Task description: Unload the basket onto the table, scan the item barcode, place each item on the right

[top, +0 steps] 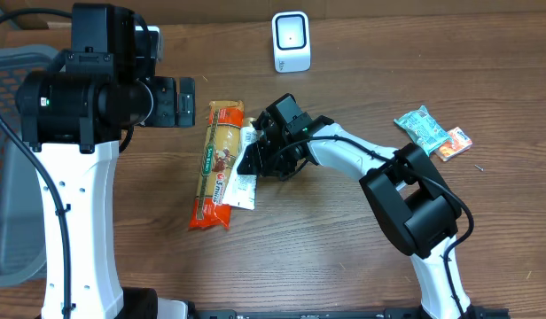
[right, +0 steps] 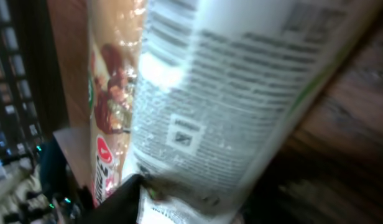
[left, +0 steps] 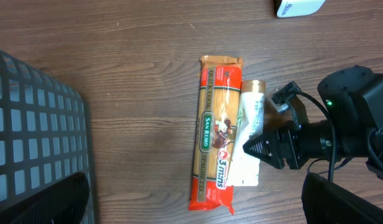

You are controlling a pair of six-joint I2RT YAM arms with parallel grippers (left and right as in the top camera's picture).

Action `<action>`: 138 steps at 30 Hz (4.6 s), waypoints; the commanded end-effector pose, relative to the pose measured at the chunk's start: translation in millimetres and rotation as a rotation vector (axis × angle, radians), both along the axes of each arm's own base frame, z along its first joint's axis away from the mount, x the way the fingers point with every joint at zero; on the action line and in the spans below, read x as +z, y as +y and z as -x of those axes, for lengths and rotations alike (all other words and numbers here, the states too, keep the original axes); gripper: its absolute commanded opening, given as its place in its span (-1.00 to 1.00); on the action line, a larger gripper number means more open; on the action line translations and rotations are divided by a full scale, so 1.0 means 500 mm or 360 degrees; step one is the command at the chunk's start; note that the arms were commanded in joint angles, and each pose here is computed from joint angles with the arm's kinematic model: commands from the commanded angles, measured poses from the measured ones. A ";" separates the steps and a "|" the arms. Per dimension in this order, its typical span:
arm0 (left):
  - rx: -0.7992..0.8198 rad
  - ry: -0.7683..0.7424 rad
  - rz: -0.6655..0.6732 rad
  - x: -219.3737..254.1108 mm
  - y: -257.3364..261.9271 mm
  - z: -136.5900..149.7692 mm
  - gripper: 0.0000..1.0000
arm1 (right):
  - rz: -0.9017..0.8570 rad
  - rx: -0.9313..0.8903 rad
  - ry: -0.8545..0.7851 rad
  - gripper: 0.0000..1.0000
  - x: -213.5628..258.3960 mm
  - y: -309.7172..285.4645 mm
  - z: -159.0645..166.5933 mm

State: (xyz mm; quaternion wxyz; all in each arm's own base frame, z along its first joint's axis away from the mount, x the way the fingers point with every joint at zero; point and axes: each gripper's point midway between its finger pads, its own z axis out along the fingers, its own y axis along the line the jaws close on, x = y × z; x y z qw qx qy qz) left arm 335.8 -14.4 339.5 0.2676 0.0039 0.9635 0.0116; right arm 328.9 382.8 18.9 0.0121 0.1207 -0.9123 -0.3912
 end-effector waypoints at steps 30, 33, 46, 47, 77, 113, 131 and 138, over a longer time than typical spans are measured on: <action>-0.0035 -0.0009 -0.0017 0.003 -0.004 -0.003 1.00 | 0.0982 0.0348 -0.0506 -0.89 0.095 -0.252 0.036; -0.0035 -0.0009 -0.0017 0.003 -0.004 -0.003 1.00 | 0.0740 0.0345 -0.0481 -0.60 0.103 -0.200 0.041; -0.0035 -0.0009 -0.0017 0.003 -0.004 -0.003 1.00 | 0.0702 0.0191 -0.0414 -0.03 0.088 -0.220 0.005; -0.0035 -0.0009 -0.0017 0.003 -0.004 -0.003 0.99 | 0.0693 0.0167 -0.0408 -0.01 0.097 -0.228 -0.004; -0.0035 -0.0009 -0.0017 0.003 -0.004 -0.003 0.99 | 0.0166 -0.0017 -0.0031 0.15 0.008 -0.211 0.038; -0.0035 -0.0009 -0.0017 0.003 -0.004 -0.003 0.99 | 0.0003 -0.0126 0.0090 -0.93 0.035 -0.186 0.025; -0.0035 -0.0009 -0.0017 0.003 -0.004 -0.003 0.99 | -0.0463 -0.0104 -0.0530 -0.93 0.434 -0.302 0.034; -0.0035 -0.0009 -0.0017 0.003 -0.004 -0.003 0.99 | -0.0428 -0.0031 -0.0539 -0.93 0.434 -0.313 0.067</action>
